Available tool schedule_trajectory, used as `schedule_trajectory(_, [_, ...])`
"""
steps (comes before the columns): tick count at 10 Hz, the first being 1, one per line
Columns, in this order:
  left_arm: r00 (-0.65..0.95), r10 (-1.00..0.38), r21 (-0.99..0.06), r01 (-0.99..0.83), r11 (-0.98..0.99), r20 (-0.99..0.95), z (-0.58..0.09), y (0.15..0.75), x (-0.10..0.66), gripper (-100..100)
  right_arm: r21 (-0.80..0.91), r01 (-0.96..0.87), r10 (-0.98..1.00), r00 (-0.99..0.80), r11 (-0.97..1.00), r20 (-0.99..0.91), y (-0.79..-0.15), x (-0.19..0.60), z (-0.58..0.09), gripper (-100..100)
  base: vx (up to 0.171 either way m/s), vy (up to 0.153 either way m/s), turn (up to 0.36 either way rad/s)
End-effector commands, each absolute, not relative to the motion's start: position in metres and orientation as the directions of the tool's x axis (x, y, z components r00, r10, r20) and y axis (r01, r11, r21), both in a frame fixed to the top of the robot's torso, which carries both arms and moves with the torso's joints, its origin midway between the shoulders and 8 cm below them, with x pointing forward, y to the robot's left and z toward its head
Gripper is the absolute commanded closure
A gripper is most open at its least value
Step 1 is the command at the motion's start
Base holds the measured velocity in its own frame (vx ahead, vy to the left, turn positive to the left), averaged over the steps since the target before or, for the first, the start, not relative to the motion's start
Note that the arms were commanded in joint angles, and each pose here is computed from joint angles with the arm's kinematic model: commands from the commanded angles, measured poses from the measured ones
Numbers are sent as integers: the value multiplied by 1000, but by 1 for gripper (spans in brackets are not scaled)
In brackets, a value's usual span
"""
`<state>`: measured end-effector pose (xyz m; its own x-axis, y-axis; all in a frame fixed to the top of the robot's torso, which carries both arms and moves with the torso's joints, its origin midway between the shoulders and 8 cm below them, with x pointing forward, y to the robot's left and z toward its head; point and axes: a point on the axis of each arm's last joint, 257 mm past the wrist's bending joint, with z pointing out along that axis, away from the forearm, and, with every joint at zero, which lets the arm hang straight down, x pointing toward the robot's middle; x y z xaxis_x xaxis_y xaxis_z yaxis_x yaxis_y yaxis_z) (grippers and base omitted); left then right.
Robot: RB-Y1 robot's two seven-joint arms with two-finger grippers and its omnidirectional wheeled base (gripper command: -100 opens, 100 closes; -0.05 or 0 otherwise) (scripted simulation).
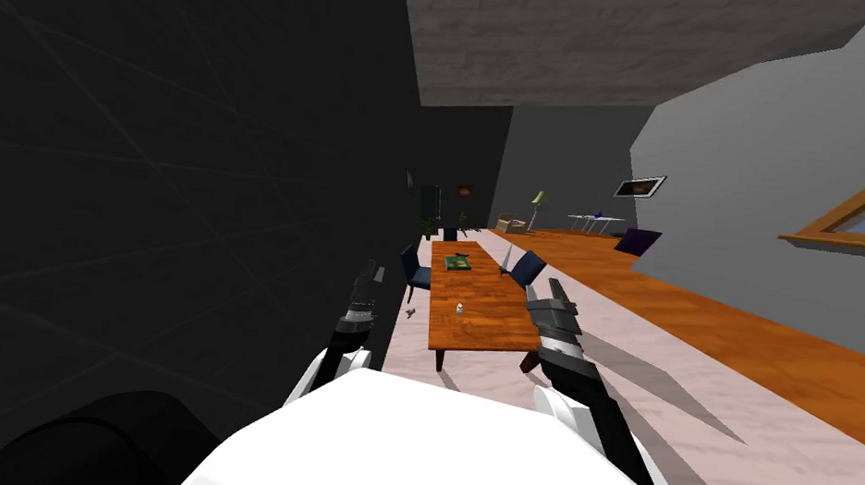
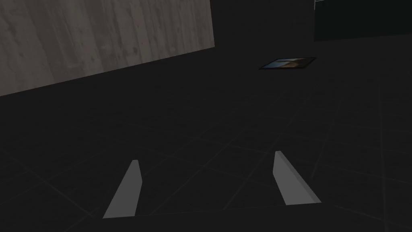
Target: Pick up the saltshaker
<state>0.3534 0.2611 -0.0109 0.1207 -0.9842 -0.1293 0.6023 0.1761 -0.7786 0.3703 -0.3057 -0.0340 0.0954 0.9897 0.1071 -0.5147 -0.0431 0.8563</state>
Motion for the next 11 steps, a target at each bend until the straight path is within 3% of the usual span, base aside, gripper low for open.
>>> schedule_trajectory(1, [121,-984,-779,602,176,-129,-11,261,353,0,870,-492,991,99,-30,90,-308,374,-44,-100,-15,-3,220])
schedule_trajectory(11, [121,-984,-779,602,176,-129,-11,261,353,0,975,-194,985,157,109,-78,-347,405,-168,-100,-44,-12,275])
